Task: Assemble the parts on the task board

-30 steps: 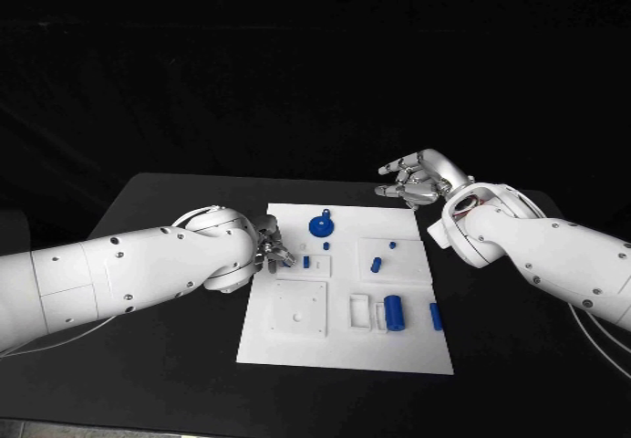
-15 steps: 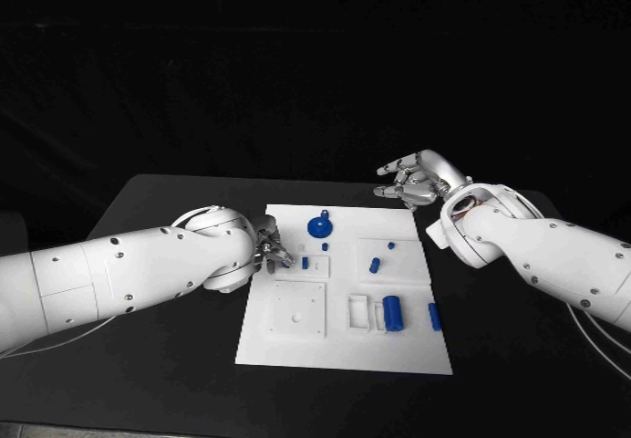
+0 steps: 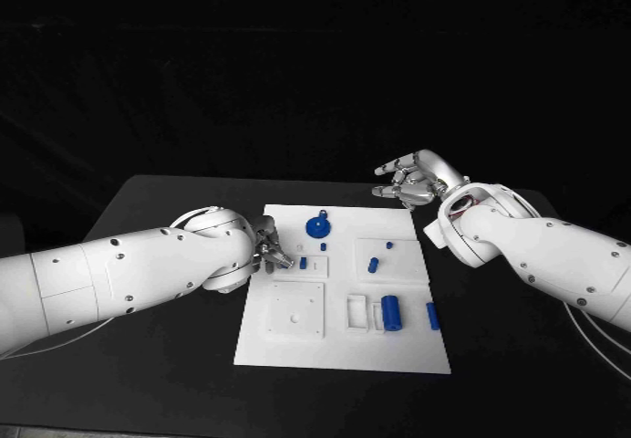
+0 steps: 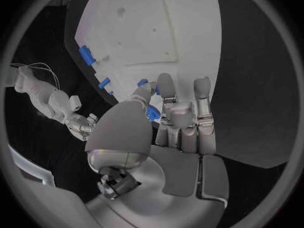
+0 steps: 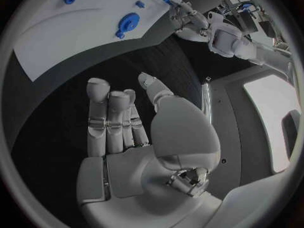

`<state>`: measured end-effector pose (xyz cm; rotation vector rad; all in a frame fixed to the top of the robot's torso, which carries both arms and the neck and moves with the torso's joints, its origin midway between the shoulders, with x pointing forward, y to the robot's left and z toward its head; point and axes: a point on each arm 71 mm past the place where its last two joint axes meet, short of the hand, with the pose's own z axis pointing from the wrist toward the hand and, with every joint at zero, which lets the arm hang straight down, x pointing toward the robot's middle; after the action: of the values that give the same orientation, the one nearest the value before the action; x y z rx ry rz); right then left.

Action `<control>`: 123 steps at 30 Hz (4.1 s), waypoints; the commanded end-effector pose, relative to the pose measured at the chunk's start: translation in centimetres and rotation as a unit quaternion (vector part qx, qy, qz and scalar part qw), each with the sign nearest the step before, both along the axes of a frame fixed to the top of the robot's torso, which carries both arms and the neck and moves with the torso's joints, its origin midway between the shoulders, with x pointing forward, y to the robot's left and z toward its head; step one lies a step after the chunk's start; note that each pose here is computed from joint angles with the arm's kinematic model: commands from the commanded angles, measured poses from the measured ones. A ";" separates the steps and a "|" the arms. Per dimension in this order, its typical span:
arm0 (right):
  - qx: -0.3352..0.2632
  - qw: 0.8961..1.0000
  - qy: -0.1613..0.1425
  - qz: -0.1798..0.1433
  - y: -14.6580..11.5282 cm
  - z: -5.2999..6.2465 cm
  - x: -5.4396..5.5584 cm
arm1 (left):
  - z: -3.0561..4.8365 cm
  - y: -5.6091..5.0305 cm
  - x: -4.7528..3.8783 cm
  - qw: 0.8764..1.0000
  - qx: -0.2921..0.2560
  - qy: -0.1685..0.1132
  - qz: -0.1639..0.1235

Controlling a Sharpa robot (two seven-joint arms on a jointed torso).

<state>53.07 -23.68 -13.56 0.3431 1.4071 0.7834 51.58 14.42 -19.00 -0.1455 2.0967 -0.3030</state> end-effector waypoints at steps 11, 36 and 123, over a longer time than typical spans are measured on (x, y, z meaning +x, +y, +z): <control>-0.001 1.000 -0.001 0.006 0.1 0.0 0.0 | -1.00 -0.6 -0.49 1.000 0.000 0.014 -0.013; -0.001 1.000 0.000 0.003 0.0 -0.2 -0.1 | -0.86 0.7 -0.06 1.000 0.001 -0.001 0.006; -0.002 1.000 0.008 -0.001 -0.4 -0.7 -0.2 | 0.14 2.2 -0.46 0.999 -0.025 0.021 -0.006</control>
<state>52.89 -24.17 -14.29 0.3547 1.4202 0.7721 51.17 16.74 -18.84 -0.2021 2.1157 -0.3838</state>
